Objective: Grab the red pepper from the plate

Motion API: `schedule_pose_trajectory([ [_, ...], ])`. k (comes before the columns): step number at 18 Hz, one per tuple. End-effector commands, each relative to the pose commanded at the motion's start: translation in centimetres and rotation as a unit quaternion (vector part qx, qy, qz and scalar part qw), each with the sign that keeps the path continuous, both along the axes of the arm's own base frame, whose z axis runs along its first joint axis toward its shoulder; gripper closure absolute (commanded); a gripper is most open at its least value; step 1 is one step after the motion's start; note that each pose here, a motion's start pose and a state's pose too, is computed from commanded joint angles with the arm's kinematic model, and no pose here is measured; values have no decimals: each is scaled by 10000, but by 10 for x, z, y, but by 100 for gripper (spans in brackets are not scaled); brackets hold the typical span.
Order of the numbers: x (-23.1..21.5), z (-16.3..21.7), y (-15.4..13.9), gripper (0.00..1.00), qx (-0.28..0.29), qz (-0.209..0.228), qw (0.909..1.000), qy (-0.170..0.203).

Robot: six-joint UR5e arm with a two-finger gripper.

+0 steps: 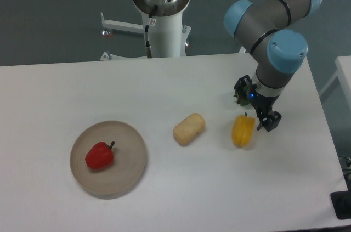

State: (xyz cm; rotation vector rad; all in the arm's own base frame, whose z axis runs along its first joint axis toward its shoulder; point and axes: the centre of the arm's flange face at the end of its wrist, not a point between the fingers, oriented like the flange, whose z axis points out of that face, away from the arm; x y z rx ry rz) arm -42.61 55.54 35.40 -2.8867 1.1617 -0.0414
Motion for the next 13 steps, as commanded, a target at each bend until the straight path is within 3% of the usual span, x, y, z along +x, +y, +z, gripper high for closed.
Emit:
schedule_pose_trajectory([
  [6, 2, 0, 1, 0, 4, 46, 10000, -17],
  [9, 17, -5, 4, 0, -42, 345, 9993, -111],
  [13, 120, 13, 53, 0, 111, 629, 9977, -232],
])
